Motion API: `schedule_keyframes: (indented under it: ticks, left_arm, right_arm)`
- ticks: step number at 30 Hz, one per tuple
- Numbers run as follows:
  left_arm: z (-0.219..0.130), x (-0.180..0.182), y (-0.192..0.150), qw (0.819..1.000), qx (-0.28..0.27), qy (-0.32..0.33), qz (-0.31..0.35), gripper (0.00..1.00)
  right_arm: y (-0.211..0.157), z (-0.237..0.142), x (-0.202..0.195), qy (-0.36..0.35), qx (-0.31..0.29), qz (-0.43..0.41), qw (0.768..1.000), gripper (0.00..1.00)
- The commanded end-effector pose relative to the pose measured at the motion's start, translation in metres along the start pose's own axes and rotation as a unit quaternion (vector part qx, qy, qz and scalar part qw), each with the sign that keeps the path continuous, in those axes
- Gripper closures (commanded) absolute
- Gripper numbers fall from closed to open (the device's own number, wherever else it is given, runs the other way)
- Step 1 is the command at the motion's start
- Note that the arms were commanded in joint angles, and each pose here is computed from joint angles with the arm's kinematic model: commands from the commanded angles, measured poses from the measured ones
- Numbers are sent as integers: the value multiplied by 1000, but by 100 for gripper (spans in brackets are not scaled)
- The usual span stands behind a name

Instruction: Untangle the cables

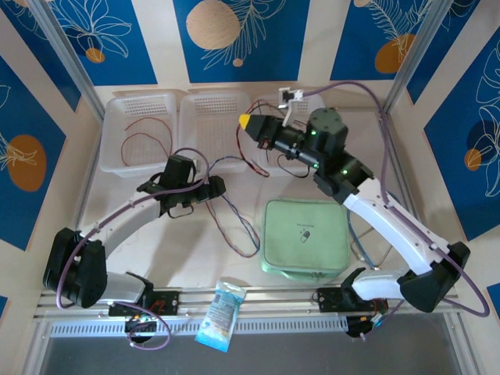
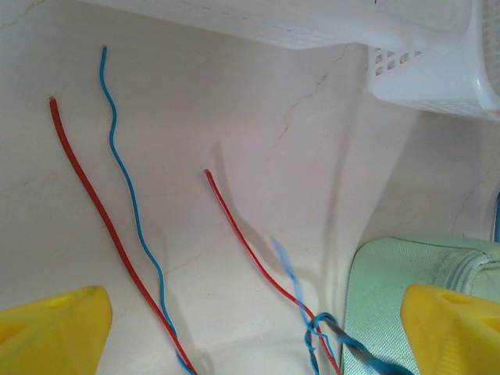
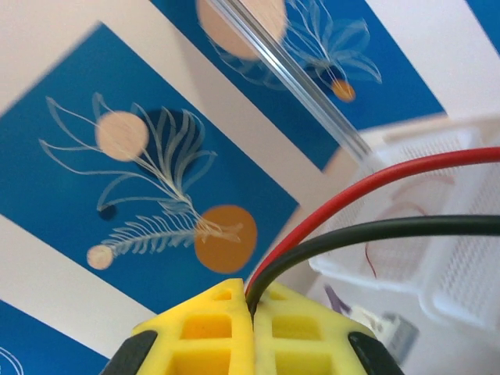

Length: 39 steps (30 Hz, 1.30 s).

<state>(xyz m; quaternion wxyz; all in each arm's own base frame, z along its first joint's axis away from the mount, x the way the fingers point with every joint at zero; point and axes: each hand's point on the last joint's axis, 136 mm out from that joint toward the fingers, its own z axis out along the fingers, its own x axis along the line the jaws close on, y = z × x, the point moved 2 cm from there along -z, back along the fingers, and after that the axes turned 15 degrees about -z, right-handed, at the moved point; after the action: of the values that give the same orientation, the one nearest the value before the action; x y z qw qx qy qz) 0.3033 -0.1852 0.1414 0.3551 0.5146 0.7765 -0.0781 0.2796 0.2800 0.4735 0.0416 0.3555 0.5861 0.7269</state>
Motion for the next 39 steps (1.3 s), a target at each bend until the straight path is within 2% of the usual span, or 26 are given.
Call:
schedule_keyframes:
  ticks: [1,4,8,11,12,14,16,18,19,22,29,32,33,35,37,39]
  left_arm:
    - [-2,-8,3,1000,-11,-5,25,7]
    - [-10,-14,6,998,-27,-16,54,8]
    - [-21,-36,7,990,-46,-54,124,9]
    - [-24,-48,10,982,-62,-73,160,19]
    - [-23,-49,13,982,-72,-72,162,29]
    - [-22,-48,18,981,-86,-66,162,58]
    - [-21,-46,22,981,-97,-57,158,80]
    - [-22,-42,25,982,-107,-47,151,96]
    - [-22,-39,26,982,-114,-41,147,100]
    - [-23,-36,25,982,-119,-42,143,100]
    - [-30,-46,17,981,-98,-68,156,72]
    - [-40,-62,13,978,-90,-92,166,50]
    - [-44,-71,11,974,-89,-104,179,44]
    - [-52,-87,8,966,-91,-122,208,37]
    - [-58,-101,5,957,-91,-142,235,34]
    - [-62,-116,-3,939,-87,-176,282,34]
  right_arm:
    - [37,-24,18,13,-40,-53,998,100]
    - [45,-29,17,21,-45,-61,997,100]
    - [36,-27,3,23,-34,-34,999,100]
    - [32,-28,-3,30,-34,-15,999,100]
    - [32,-28,-3,31,-33,-14,999,100]
    - [35,-31,-4,29,-35,-19,999,100]
    - [39,-35,-4,25,-38,-22,999,100]
    - [45,-40,-4,23,-42,-28,998,100]
    - [49,-43,-3,21,-44,-33,998,100]
    - [58,-52,-4,16,-50,-37,998,100]
    - [61,-59,-1,18,-50,-41,998,100]
    - [64,-62,-1,18,-54,-42,997,100]
    - [64,-62,-1,18,-55,-43,997,100]
    - [65,-63,-1,18,-57,-41,997,100]
    - [66,-63,0,22,-60,-36,997,100]
    - [67,-63,2,28,-61,-31,997,100]
